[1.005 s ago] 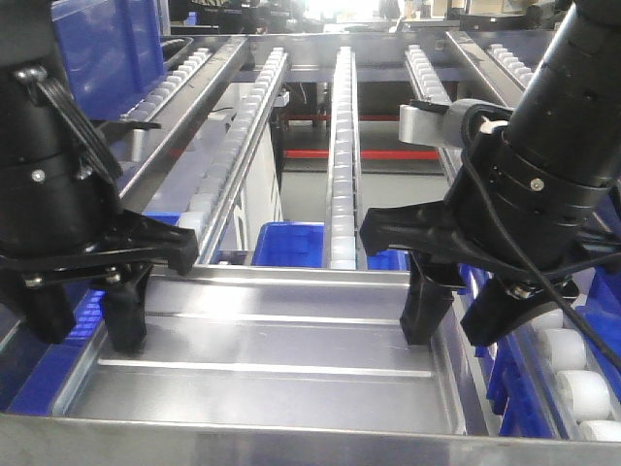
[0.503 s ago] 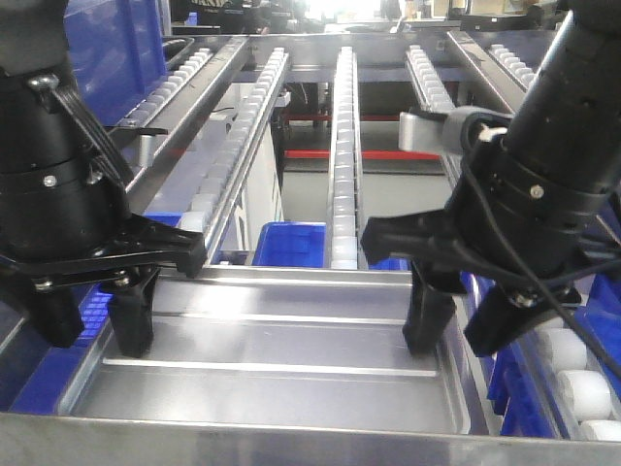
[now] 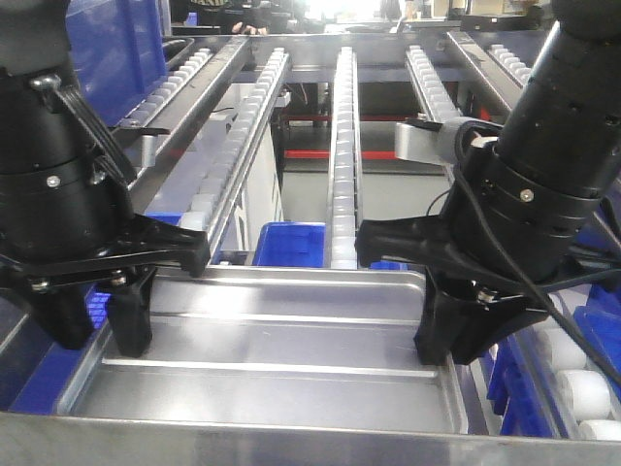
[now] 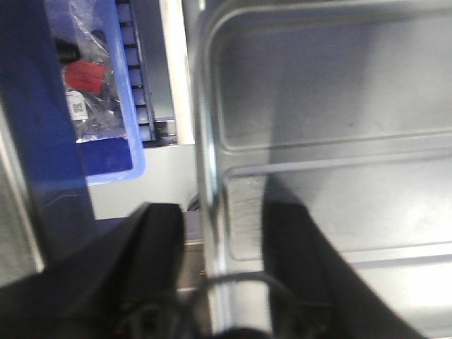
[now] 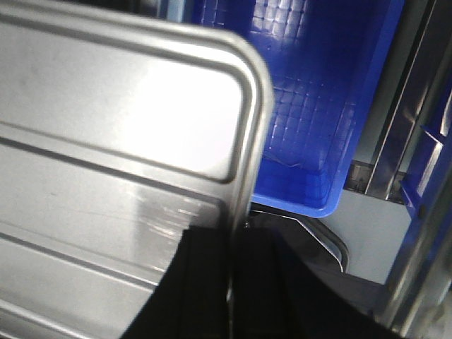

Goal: Grab silver tray and stack on right shelf
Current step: 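Close both grippers on the silver tray's edges, then lift the silver tray up off the shelf with both grippers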

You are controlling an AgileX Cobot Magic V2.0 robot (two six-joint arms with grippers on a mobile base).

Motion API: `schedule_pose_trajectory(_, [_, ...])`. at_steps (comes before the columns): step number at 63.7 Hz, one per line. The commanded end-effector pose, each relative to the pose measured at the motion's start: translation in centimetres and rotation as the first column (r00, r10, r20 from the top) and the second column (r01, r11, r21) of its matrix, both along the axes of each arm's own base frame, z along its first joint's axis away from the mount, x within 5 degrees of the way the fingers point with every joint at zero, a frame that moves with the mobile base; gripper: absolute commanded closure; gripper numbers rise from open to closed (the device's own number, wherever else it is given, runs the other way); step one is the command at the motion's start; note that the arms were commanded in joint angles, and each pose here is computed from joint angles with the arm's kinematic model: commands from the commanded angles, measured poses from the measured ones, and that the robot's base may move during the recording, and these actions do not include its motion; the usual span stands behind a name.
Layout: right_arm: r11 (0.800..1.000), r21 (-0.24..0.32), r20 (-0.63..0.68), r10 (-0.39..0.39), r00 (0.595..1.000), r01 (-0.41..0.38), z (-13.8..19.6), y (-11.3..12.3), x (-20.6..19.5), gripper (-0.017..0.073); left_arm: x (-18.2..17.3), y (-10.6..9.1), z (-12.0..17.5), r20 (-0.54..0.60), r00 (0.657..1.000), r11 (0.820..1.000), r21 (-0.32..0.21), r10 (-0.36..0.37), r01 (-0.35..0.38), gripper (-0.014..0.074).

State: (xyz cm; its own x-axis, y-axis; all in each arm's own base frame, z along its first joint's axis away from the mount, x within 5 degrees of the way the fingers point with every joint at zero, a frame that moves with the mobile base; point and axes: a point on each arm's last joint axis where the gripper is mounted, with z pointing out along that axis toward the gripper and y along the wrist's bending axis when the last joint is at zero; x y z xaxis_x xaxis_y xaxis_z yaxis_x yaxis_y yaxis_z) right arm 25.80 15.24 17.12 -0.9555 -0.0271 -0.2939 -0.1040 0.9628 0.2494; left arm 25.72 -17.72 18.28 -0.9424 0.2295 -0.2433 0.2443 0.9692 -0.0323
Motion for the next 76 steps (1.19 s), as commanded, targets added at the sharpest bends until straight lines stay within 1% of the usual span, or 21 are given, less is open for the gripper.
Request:
schedule_pose_trajectory(1, [1.000,-0.003,0.053,0.023,0.998,-0.023,0.8,0.0,0.4,0.0501,0.4,-0.2,1.2,0.056,0.998,1.000,-0.026,-0.001,0.002,0.0578])
schedule_pose_trajectory(4, [1.000,-0.003,0.053,0.023,0.998,-0.023,0.9,-0.1,0.4,0.0502,0.4,-0.2,1.2,0.058,0.998,1.000,-0.027,-0.001,0.002,0.0637])
schedule_pose_trajectory(6, [1.000,-0.002,0.053,0.023,0.998,-0.023,0.9,-0.1,0.4,0.0503,0.4,-0.2,1.2,0.060,0.998,1.000,-0.029,-0.001,0.003,0.0696])
schedule_pose_trajectory(7, [1.000,-0.002,0.053,0.024,0.998,-0.023,1.0,-0.1,0.3,0.0503,0.4,-0.2,1.3,0.061,0.998,1.000,-0.030,-0.001,0.003,0.0706])
schedule_pose_trajectory(10, [1.000,-0.001,0.054,0.025,0.998,-0.025,1.2,-0.1,0.3,0.0503,0.5,-0.3,1.3,0.063,0.998,1.000,-0.031,-0.001,0.003,0.0682])
schedule_pose_trajectory(20, [0.999,0.007,0.069,0.031,0.997,-0.032,2.5,-0.4,-0.3,0.0503,0.6,-0.4,2.3,0.048,0.999,1.000,-0.016,0.002,-0.002,0.0687])
schedule_pose_trajectory(26, [0.999,0.011,0.097,0.041,0.994,-0.042,3.9,-0.5,-0.5,0.0503,0.9,-1.0,4.0,0.065,0.998,1.000,-0.025,-0.003,0.004,0.0687])
schedule_pose_trajectory(31, [0.998,-0.015,0.102,0.065,0.993,-0.063,5.1,-0.7,-0.5,0.0501,1.0,-1.6,5.7,0.099,0.995,0.999,-0.049,-0.014,0.019,0.0687])
schedule_pose_trajectory(34, [0.997,-0.042,0.101,0.067,0.993,-0.063,5.9,-0.8,-0.4,0.0501,1.0,-2.0,6.9,0.124,0.992,0.997,-0.066,-0.019,0.027,0.0687])
schedule_pose_trajectory(36, [0.996,-0.072,0.106,0.068,0.992,-0.060,6.5,-1.0,-0.2,0.0501,0.9,-2.2,7.6,0.138,0.990,0.996,-0.077,-0.023,0.034,0.0687])
schedule_pose_trajectory(39, [0.993,-0.114,0.109,0.052,0.993,-0.040,7.6,-1.4,0.0,0.0501,0.9,-2.4,9.0,0.164,0.986,0.995,-0.093,-0.025,0.041,0.0687])
schedule_pose_trajectory(43, [0.988,-0.152,0.130,0.008,0.992,0.012,9.0,-1.8,0.3,0.0501,0.8,-2.6,10.5,0.184,0.982,0.993,-0.105,-0.029,0.049,0.0687])
schedule_pose_trajectory(48, [0.984,-0.171,0.167,-0.026,0.986,0.055,11.0,-2.3,0.4,0.0501,0.6,-2.6,12.2,0.199,0.980,0.993,-0.111,-0.026,0.049,0.0687])
schedule_pose_trajectory(52, [0.984,-0.161,0.199,-0.037,0.979,0.070,12.6,-2.5,0.3,0.0501,0.6,-2.6,13.6,0.219,0.975,0.991,-0.124,-0.023,0.051,0.0687])
schedule_pose_trajectory(56, [0.987,-0.139,0.234,-0.044,0.971,0.078,14.1,-2.6,0.0,0.0501,0.5,-2.6,14.8,0.237,0.971,0.989,-0.137,-0.018,0.052,0.0687])
schedule_pose_trajectory(61, [0.989,-0.120,0.264,-0.049,0.963,0.083,15.3,-2.8,-0.3,0.0501,0.5,-2.6,16.3,0.270,0.963,0.985,-0.162,-0.010,0.056,0.0687])
schedule_pose_trajectory(67, [0.990,-0.112,0.275,-0.051,0.960,0.085,15.8,-3.0,-0.6,0.0501,0.6,-2.5,17.1,0.287,0.958,0.984,-0.167,-0.007,0.057,0.0687])
schedule_pose_trajectory(76, [0.989,-0.117,0.268,-0.052,0.962,0.086,15.8,-3.0,-0.7,0.0501,0.6,-2.5,17.1,0.290,0.957,0.985,-0.160,-0.008,0.057,0.0687])
